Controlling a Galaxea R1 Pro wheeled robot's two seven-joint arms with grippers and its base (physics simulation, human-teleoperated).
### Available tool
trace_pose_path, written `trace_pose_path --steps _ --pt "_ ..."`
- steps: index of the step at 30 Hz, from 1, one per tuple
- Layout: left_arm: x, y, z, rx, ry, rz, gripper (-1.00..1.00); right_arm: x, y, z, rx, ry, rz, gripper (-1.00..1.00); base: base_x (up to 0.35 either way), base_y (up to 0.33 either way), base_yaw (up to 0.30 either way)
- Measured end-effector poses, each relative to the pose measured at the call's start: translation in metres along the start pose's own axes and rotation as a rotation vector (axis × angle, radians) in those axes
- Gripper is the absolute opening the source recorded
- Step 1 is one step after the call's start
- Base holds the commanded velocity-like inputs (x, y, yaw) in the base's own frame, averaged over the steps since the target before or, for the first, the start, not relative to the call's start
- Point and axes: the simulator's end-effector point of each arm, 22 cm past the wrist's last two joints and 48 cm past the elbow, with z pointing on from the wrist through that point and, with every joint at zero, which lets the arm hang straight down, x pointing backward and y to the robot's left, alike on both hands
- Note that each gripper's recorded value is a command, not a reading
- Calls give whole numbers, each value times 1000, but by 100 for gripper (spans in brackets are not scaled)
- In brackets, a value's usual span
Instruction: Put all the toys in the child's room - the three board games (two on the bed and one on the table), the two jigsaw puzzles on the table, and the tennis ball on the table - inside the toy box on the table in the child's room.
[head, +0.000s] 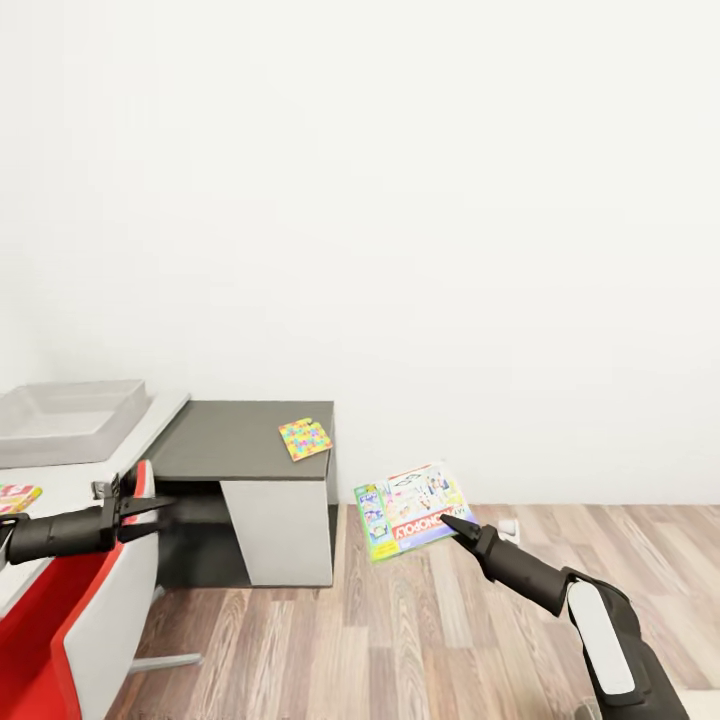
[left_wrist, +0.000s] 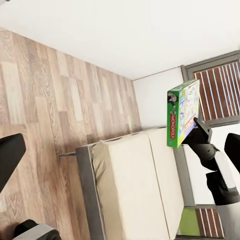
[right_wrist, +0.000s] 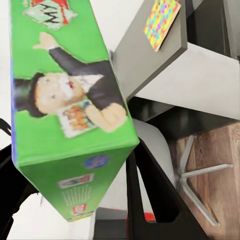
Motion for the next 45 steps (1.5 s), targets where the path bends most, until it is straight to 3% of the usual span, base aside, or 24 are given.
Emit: trace_pose_path --steps 25,45 --pt "2 -1 5 8 4 -2 100 1 -1 0 0 1 4 -100 0 0 286" --pt "3 -1 8 10 7 3 100 -1 3 0 -10 -3 2 -100 0 -64 11"
